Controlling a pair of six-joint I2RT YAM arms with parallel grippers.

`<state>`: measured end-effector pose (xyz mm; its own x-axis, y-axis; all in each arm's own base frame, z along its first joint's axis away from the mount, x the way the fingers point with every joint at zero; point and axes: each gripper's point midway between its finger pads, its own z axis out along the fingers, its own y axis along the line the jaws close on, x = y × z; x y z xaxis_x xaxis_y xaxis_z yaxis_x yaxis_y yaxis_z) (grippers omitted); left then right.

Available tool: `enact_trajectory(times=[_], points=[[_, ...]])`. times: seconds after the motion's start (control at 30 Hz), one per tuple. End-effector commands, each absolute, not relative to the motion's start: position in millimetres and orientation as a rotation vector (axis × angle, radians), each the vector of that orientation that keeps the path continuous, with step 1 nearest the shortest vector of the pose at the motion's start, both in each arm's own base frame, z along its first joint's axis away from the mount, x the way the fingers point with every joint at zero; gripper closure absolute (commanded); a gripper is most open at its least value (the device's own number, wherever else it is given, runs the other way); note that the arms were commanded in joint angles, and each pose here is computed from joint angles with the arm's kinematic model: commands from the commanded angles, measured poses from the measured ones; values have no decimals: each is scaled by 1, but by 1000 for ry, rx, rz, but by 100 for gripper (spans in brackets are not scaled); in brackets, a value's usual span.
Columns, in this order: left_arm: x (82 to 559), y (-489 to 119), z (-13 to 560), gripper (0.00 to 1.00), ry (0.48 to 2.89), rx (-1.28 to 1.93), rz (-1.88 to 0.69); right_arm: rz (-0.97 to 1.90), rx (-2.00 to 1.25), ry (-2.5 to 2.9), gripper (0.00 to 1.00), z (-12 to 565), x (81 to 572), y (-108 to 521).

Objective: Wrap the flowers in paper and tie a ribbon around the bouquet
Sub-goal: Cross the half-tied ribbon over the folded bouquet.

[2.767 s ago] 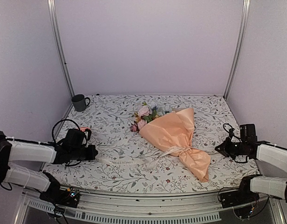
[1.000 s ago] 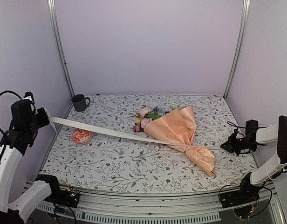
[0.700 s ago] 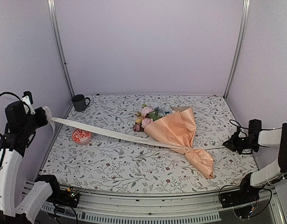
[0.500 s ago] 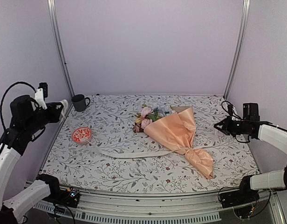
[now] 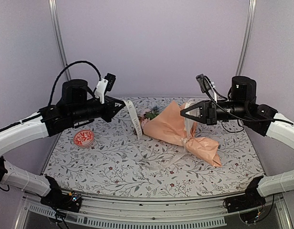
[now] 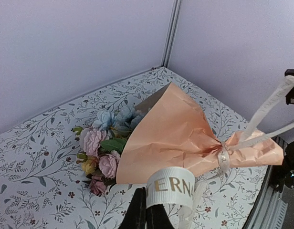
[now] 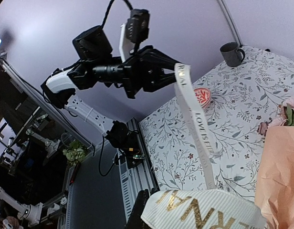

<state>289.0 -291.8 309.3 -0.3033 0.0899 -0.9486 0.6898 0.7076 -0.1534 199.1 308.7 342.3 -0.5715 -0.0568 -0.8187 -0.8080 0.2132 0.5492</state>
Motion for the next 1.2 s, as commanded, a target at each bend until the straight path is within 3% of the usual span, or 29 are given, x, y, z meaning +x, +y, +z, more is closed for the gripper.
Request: enact_trajectory(times=[0.0, 0.17, 0.23, 0.4, 0.57, 0.67, 0.73, 0.83, 0.87, 1.0, 1.17], points=[[289, -322, 291, 100, 1818, 702, -751, 1463, -888, 1767, 100, 343, 188, 332], [258, -343, 241, 98, 1865, 902, -755, 1512, -928, 1753, 100, 333, 181, 353], [247, -345, 213, 89, 1911, 982, -729, 1518, -945, 1748, 100, 331, 179, 359], [230, -346, 165, 39, 1983, 1137, -598, 1543, -950, 1754, 100, 323, 181, 366], [239, -335, 185, 2, 1893, 1117, -492, 1570, -958, 1760, 100, 321, 179, 372], [237, -336, 207, 1, 1799, 1127, -461, 1565, -954, 1770, 100, 317, 179, 372], [215, -354, 227, 5, 1685, 1187, -578, 1561, -947, 1777, 100, 314, 180, 372], [175, -385, 250, 27, 1481, 1218, -850, 1559, -932, 1783, 100, 313, 182, 373], [166, -392, 251, 30, 1441, 1210, -930, 1554, -921, 1784, 100, 314, 184, 373], [147, -420, 242, 22, 1382, 1193, -1076, 1549, -884, 1786, 100, 315, 188, 372], [151, -443, 234, 28, 1390, 1164, -1044, 1568, -873, 1796, 100, 308, 187, 372]])
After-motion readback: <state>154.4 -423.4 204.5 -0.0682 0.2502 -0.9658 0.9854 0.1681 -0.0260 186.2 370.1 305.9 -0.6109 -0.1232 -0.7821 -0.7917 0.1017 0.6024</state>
